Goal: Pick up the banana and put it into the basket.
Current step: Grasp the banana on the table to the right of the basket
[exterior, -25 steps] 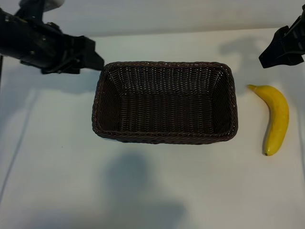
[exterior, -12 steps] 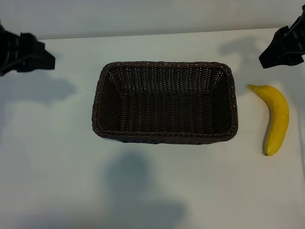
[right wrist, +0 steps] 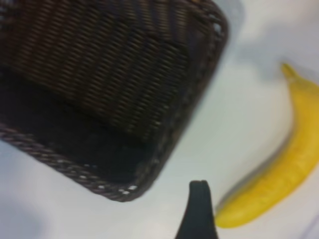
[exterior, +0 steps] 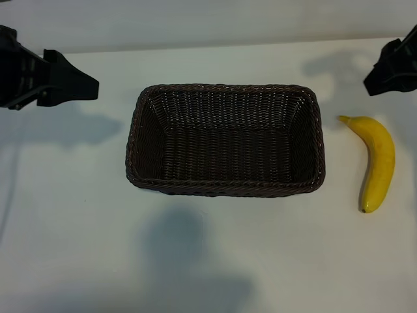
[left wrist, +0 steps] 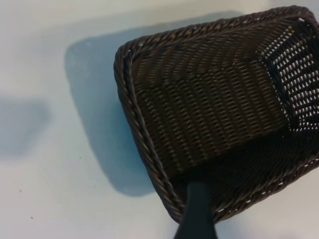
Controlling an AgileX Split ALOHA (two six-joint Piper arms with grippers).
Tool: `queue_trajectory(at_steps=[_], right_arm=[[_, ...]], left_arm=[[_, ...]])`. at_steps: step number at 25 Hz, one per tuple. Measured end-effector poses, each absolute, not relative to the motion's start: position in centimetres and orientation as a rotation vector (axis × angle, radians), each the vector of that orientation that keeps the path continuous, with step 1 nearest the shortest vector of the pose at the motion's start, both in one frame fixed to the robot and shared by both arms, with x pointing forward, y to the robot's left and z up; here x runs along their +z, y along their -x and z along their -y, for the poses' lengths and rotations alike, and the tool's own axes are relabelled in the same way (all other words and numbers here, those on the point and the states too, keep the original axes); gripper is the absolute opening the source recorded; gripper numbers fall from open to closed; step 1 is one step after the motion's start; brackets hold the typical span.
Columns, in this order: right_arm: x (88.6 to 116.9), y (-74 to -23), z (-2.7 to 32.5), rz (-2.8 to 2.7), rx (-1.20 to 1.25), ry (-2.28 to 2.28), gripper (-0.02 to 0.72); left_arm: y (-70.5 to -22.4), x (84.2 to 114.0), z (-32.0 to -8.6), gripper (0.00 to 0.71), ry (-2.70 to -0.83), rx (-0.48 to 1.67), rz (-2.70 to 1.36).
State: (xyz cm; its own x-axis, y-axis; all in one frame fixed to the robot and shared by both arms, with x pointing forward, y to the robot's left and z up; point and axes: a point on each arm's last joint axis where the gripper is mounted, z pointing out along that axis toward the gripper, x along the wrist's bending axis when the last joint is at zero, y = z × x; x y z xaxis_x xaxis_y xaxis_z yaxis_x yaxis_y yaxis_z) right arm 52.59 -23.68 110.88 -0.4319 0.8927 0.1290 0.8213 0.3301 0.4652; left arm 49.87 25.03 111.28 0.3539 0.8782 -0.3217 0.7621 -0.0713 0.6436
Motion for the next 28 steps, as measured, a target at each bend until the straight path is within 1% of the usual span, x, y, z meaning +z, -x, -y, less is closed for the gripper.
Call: queue_trajectory(at_steps=[3, 7, 11, 17, 28], right_arm=[[110.8, -52.7, 24.0, -2.410, 0.666, -1.600, 0.594], [110.9, -53.0, 24.2, -2.352, 0.673, -1.619, 0.604], [111.0, -53.2, 24.3, -2.324, 0.682, -1.613, 0.624], [110.5, -53.7, 24.4, -2.311, 0.657, -1.618, 0.626], [106.8, -56.2, 24.3, -2.350, 0.552, -1.689, 0.626]], left_arm=[[-48.9, 112.1, -25.2, 0.614, -1.875, 0.237, -1.409], [-48.0, 112.8, -25.3, 0.614, -1.890, 0.268, -1.392], [-48.0, 112.7, -25.5, 0.614, -1.908, 0.280, -1.394], [-48.0, 112.6, -25.6, 0.613, -1.922, 0.286, -1.402], [-48.0, 112.6, -25.6, 0.613, -1.922, 0.286, -1.409]])
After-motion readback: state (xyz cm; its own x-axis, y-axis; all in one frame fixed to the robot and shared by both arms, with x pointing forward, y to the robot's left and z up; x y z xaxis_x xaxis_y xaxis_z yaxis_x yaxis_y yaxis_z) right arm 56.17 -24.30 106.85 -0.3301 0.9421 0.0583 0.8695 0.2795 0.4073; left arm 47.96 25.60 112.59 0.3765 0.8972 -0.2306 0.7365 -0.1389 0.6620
